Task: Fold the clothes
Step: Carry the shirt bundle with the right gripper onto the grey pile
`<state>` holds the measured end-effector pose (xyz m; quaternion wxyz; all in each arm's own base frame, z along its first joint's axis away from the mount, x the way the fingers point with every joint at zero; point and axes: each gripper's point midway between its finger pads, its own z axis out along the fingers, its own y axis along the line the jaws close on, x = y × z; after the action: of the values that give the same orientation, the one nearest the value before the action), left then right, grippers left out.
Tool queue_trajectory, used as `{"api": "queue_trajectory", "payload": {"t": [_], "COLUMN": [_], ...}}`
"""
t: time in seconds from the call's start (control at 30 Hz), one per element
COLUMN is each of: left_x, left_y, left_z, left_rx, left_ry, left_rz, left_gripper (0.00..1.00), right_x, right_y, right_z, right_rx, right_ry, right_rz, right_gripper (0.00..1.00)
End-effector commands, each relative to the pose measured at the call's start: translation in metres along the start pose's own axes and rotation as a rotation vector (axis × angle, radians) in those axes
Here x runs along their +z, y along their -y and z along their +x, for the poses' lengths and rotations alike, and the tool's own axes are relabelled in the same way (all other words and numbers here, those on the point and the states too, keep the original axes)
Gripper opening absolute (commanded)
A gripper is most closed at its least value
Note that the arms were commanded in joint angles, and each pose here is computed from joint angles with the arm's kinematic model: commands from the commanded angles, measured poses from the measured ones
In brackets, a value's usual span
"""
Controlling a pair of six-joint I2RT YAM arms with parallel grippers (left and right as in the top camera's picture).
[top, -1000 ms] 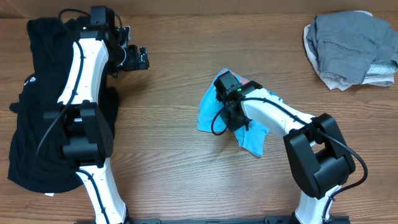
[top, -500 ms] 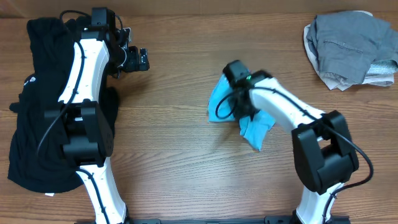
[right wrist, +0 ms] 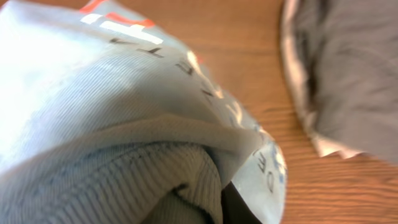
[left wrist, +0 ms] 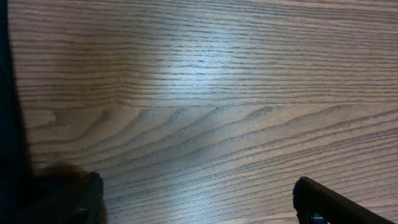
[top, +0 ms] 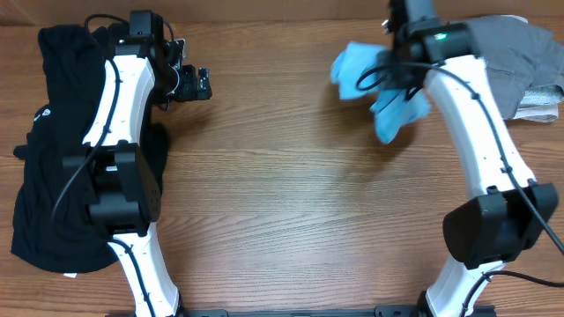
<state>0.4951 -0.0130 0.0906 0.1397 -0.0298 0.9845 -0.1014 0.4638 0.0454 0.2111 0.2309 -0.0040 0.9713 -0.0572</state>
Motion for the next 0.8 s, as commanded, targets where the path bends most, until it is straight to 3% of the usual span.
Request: {"api": "queue_trajectory", "payload": {"t": [0.0,0.2,0.43,0.77], "left_x": [0.005,0.005,0.005,0.005], "left_y": [0.0,0.0,0.0,0.0], "left_z": [0.002,0.001,-0.002,-0.003], "left_rx": [0.024,0.025,0.026,0.017], "left_ry": [-0.01,-0.006,0.005,0.009], "left_rz": [-0.005,-0.005,-0.004,-0.004], "left_gripper": [1.0,1.0,1.0,1.0], "right_x": [-0.043,-0.064,-0.073,-0.015], "right_y": [0.042,0.134,0.238,0.311], "right_z": [-0.035,-0.072,-0.089,-0.072], "right_rx": [0.048,0.215,0.441,0.531], "right_ry": [0.15,0.32,0.472,0.41], "right_rz": [0.047,0.203,0.457,0.599], "right_gripper": [0.04,0.04,0.04,0.04]}}
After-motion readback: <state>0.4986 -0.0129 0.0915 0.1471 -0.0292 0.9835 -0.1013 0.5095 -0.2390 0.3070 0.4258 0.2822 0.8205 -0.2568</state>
